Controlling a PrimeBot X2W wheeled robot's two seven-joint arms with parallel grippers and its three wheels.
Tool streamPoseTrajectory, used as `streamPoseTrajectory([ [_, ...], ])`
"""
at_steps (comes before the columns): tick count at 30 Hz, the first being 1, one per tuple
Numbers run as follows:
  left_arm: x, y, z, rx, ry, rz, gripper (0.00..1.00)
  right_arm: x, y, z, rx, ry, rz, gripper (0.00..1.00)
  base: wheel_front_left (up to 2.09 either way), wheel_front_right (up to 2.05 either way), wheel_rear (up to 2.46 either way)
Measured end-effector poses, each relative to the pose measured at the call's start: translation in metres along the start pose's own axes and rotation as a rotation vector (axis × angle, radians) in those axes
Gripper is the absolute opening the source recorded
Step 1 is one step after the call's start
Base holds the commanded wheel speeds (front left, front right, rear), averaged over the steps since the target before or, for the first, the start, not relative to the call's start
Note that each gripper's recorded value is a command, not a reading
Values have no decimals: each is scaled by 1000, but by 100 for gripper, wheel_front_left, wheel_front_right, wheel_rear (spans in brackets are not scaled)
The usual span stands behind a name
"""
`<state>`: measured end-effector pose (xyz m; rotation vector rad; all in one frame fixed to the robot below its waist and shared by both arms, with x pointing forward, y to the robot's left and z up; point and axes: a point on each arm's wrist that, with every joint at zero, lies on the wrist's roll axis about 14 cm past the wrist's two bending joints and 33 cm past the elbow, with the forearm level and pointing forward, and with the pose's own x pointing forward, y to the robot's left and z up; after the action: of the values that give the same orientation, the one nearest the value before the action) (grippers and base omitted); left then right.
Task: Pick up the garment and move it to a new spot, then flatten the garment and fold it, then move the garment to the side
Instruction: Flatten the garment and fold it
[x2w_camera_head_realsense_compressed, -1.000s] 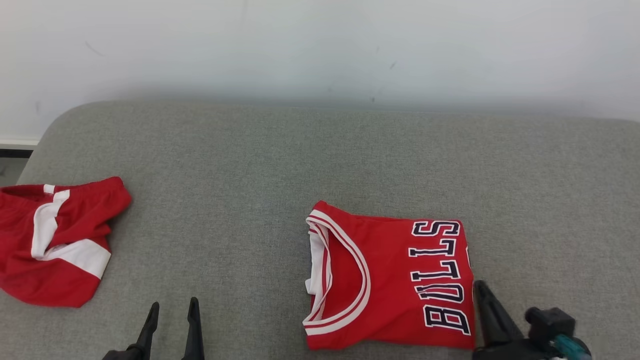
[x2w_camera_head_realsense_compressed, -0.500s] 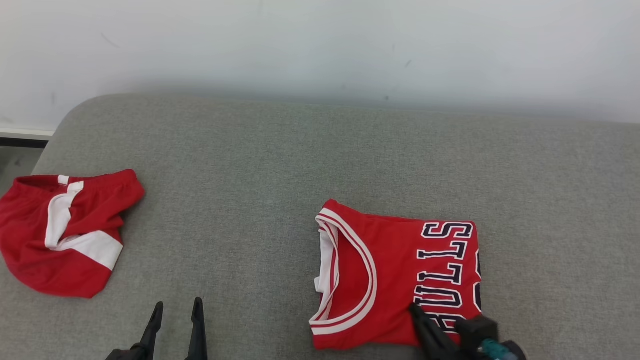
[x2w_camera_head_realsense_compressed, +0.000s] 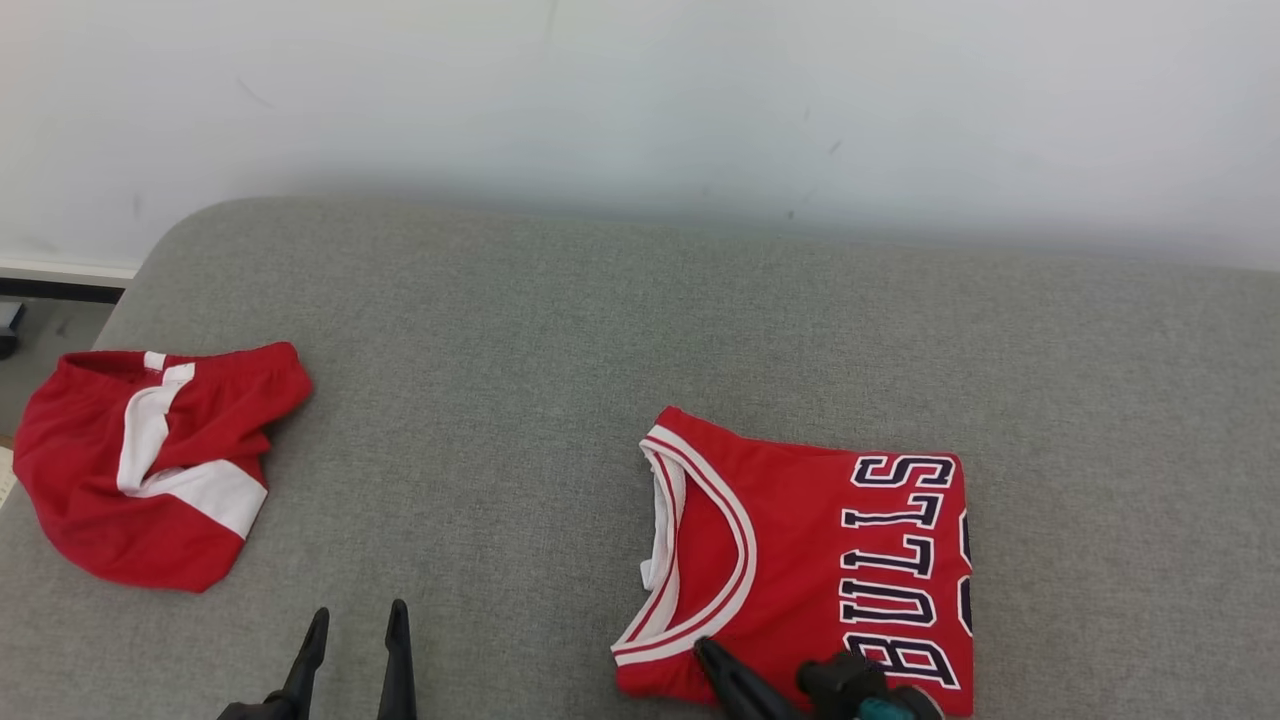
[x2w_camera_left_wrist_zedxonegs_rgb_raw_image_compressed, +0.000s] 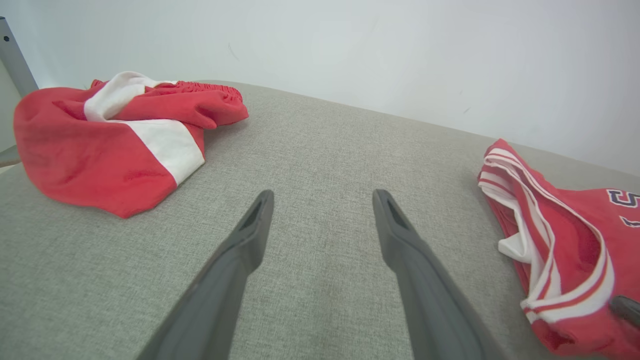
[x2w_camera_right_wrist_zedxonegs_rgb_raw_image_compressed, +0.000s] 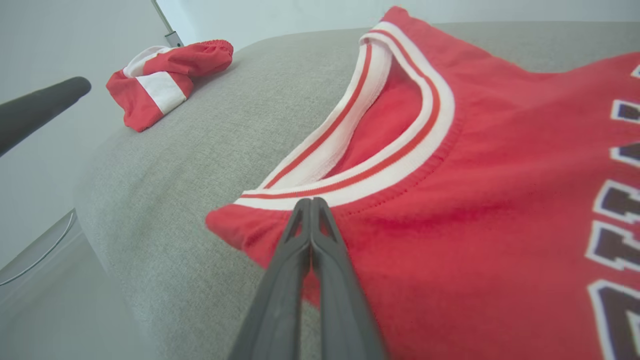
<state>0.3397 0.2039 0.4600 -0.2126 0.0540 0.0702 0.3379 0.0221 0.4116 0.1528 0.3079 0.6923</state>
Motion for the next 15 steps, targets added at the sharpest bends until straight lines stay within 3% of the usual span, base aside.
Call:
streamPoseTrajectory([
  [6, 0, -4, -2, 0, 4, -12, 100, -5, -36, 41, -7, -128, -93, 0, 0, 0, 0],
  [15, 7, -16, 0, 5, -2, -47, 100, -46, -95, 74, -29, -254, -285, 0, 0, 0, 0],
])
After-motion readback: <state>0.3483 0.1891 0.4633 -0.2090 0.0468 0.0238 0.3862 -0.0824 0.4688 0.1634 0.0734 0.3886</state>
